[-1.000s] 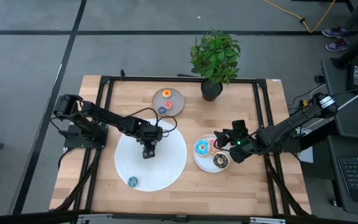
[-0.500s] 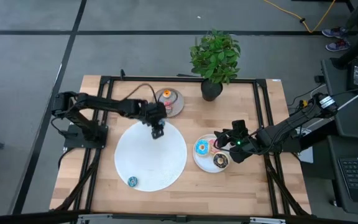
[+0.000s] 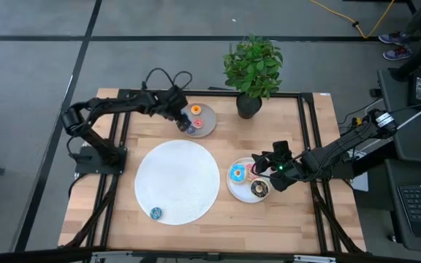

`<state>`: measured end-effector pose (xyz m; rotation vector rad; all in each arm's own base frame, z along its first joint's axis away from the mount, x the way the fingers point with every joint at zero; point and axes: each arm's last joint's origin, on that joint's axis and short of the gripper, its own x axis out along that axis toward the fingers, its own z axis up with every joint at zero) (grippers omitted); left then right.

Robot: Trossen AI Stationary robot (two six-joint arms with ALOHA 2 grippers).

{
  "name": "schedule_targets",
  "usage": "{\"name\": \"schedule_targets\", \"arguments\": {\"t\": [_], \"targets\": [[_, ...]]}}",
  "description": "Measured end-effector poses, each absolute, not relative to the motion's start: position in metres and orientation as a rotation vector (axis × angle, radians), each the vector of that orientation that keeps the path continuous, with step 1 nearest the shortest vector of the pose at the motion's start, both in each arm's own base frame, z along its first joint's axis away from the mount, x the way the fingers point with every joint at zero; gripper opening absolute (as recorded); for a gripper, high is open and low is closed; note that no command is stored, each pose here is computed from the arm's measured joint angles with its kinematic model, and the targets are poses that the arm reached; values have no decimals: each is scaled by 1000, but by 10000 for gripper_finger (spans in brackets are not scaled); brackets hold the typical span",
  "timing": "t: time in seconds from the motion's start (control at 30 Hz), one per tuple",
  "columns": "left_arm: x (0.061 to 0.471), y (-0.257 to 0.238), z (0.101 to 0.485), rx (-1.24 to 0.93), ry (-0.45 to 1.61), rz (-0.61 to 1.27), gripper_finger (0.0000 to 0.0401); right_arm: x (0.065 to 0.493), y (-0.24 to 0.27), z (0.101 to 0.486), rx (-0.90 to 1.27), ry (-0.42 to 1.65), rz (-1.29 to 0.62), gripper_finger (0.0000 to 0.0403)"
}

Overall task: Pick & Place donuts
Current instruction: Put the top small blue donut on the brown plate

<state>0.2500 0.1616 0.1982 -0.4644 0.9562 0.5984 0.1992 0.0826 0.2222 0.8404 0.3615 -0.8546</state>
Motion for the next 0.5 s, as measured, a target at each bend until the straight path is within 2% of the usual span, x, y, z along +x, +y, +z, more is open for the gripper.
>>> {"name": "schedule_targets", "arguments": {"t": [0.27,0.5], "targets": [[246,186,185,-499,935,651,209,199,82,222,840,355,-857,283],[251,190,165,-548,976,600,209,200,83,223,848,346,-854,283]]}}
